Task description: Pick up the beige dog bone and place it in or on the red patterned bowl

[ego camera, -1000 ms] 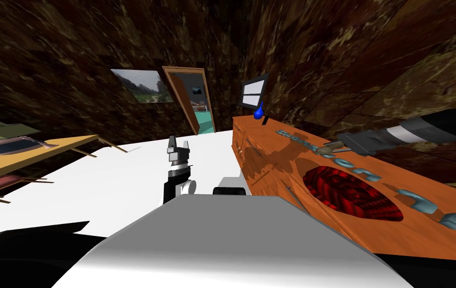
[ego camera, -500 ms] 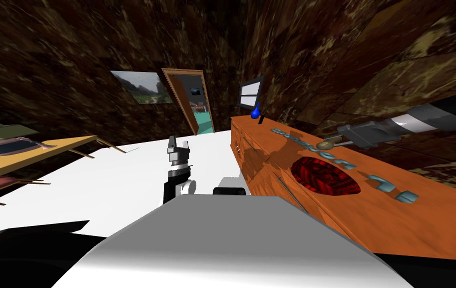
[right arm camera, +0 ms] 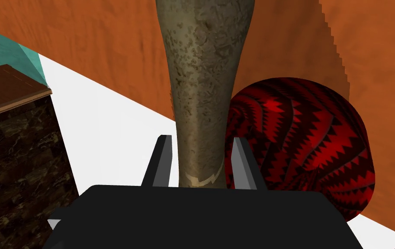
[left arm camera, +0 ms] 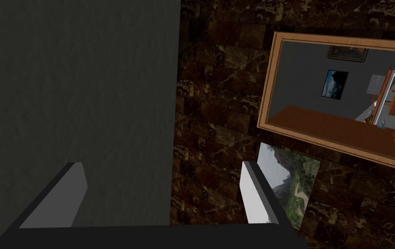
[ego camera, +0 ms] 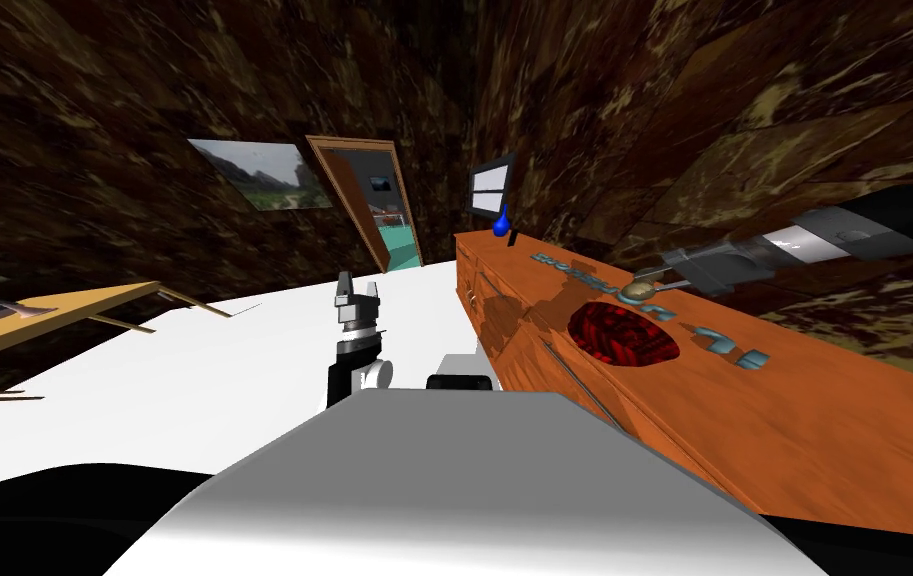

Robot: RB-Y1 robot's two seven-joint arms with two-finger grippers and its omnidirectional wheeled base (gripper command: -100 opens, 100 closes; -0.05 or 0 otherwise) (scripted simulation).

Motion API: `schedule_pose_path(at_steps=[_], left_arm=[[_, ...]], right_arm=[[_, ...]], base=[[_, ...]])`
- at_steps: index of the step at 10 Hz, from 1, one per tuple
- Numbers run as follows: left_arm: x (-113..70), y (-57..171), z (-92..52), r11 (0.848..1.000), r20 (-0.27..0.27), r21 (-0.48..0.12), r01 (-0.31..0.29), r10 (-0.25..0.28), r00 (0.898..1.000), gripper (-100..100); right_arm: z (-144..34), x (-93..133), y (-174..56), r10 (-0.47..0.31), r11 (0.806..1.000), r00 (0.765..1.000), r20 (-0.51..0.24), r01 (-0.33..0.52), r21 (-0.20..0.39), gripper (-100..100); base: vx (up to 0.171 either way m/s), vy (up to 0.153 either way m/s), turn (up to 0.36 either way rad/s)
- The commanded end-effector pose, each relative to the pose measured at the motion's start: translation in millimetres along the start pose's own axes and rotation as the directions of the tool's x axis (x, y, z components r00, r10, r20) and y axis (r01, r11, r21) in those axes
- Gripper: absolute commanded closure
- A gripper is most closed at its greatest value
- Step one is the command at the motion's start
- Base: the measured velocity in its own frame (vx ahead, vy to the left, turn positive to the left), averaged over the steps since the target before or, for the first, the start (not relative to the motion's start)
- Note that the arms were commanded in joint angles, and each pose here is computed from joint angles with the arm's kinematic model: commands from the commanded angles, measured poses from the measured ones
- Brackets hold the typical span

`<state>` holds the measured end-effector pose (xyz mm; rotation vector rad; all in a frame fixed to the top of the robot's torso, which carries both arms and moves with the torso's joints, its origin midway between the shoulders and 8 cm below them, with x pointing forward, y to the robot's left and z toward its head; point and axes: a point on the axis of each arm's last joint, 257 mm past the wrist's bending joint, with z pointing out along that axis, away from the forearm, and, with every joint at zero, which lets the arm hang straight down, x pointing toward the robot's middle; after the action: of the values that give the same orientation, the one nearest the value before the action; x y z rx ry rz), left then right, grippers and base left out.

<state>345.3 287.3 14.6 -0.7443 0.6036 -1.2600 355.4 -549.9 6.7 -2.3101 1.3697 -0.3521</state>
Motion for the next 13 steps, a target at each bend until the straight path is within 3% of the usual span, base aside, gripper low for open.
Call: schedule_pose_path(at_steps=[1,9,10,11,13], left_arm=[[0.0,0,0.0,1.000,0.000,0.000,0.000,0.000,1.000,0],[0.0,0,0.0,1.000,0.000,0.000,0.000,0.000,1.000,0],[0.0,0,0.0,1.000,0.000,0.000,0.000,0.000,1.000,0],[0.0,0,0.0,1.000,0.000,0.000,0.000,0.000,1.000,0],[0.0,0,0.0,1.000,0.000,0.000,0.000,0.000,1.000,0]], right_arm=[[4.0,-9,-6,-0.001,1.000,1.000,0.021,0.000,0.007,100],[18.9,-54,-25,-0.014,0.999,0.992,0.126,0.010,0.036,100],[18.0,-50,-22,-0.015,0.999,0.993,0.117,0.011,0.033,100],[18.7,-51,-22,-0.013,0.999,0.993,0.119,0.009,0.032,-100],[18.7,-51,-22,-0.013,0.999,0.993,0.119,0.009,0.032,-100]], base=[[-0.030,0.004,-0.073],[-0.024,0.011,-0.105],[-0.013,0.010,-0.037],[0.000,0.000,0.000],[0.000,0.000,0.000]])
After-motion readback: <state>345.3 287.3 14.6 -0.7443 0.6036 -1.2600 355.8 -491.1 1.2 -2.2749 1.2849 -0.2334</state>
